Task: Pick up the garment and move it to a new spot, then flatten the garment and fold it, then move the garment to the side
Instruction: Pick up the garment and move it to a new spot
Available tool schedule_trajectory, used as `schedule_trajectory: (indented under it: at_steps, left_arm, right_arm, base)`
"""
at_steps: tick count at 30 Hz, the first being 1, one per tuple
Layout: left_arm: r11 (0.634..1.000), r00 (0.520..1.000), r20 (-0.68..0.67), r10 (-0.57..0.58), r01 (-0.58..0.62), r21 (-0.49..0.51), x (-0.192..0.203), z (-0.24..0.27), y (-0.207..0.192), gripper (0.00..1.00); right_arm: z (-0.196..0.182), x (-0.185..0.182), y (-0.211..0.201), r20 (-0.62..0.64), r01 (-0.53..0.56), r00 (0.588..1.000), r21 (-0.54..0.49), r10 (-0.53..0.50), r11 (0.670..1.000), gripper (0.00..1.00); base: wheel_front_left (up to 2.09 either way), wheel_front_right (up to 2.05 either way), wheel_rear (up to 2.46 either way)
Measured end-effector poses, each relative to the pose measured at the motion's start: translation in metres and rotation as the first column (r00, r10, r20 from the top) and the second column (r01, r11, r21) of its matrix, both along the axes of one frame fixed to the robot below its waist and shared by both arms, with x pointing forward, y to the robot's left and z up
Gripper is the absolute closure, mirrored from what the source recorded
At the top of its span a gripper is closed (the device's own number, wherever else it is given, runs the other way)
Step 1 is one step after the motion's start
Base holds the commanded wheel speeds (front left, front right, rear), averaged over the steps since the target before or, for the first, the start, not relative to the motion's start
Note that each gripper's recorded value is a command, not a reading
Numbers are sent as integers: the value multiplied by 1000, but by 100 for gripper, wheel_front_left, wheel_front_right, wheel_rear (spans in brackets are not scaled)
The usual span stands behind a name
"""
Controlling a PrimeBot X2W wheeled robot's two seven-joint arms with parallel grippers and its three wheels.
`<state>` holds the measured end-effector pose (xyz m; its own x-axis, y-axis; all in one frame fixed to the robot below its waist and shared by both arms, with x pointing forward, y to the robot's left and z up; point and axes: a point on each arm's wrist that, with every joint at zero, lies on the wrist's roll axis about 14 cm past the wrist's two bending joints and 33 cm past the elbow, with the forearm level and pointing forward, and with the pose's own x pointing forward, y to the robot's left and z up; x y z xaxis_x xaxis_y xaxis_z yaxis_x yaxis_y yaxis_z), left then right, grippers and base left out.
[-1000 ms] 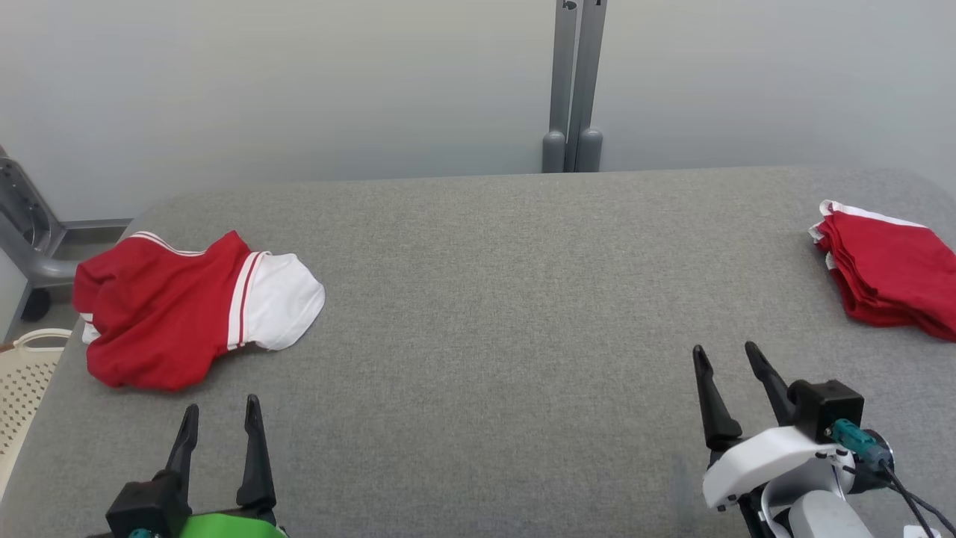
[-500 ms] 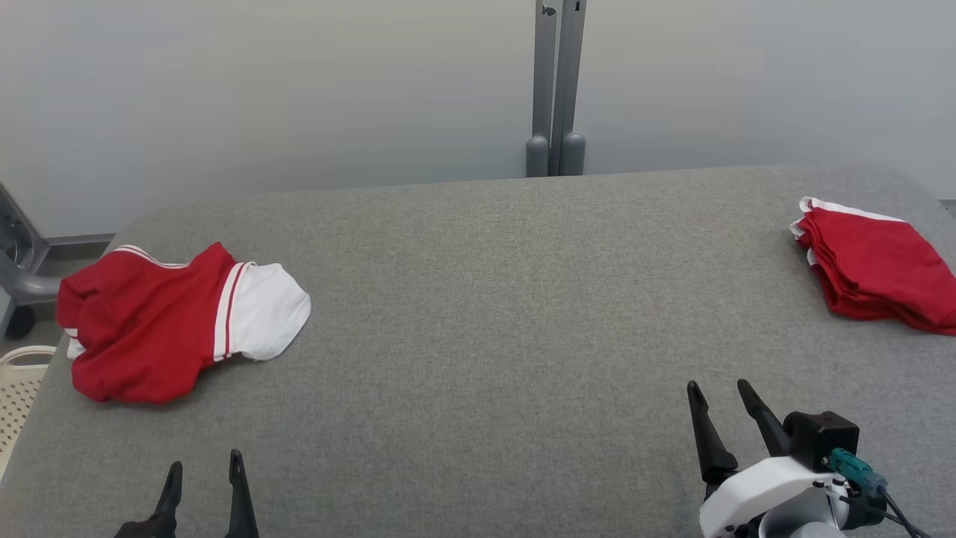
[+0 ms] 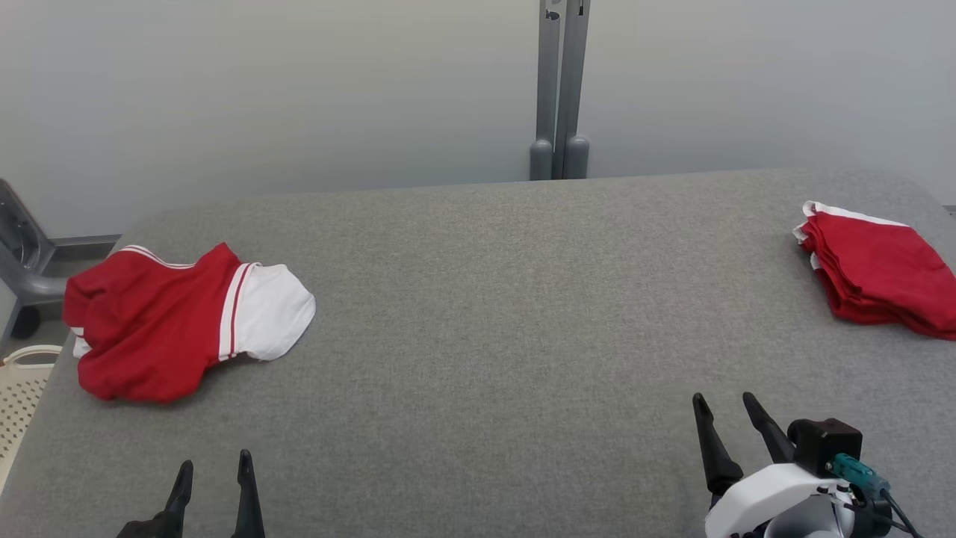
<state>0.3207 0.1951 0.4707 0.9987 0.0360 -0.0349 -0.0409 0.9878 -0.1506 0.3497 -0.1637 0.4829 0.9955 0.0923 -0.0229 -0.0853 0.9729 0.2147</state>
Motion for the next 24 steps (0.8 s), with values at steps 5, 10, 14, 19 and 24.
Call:
schedule_trajectory:
  at_steps: [5, 10, 14, 19, 24]
  left_arm:
    - [1000, 1000, -1, 20, -20, 2, -5, 0, 7, 0]
    - [999, 999, -3, 51, -51, 8, -11, 1, 18, 0]
    - [996, 996, -4, 94, -94, 9, -22, 0, 32, 0]
    - [986, 986, -12, 168, -167, 12, -40, -1, 54, 0]
    - [970, 970, -19, 242, -242, 11, -62, -2, 74, 0]
  right_arm:
    - [-2, 0, 11, -8, -32, 999, 5, 32, 999, 0]
    - [-2, 4, 24, -7, -70, 998, 15, 70, 997, 0]
    - [-4, 7, 41, -11, -121, 993, 14, 121, 993, 0]
    - [-1, 14, 68, -2, -200, 980, 7, 200, 980, 0]
    - [2, 18, 96, 11, -281, 960, -3, 281, 960, 0]
  base:
    - [0, 0, 0]
    - [0, 0, 0]
    - [0, 0, 0]
    - [0, 0, 0]
    - [0, 0, 0]
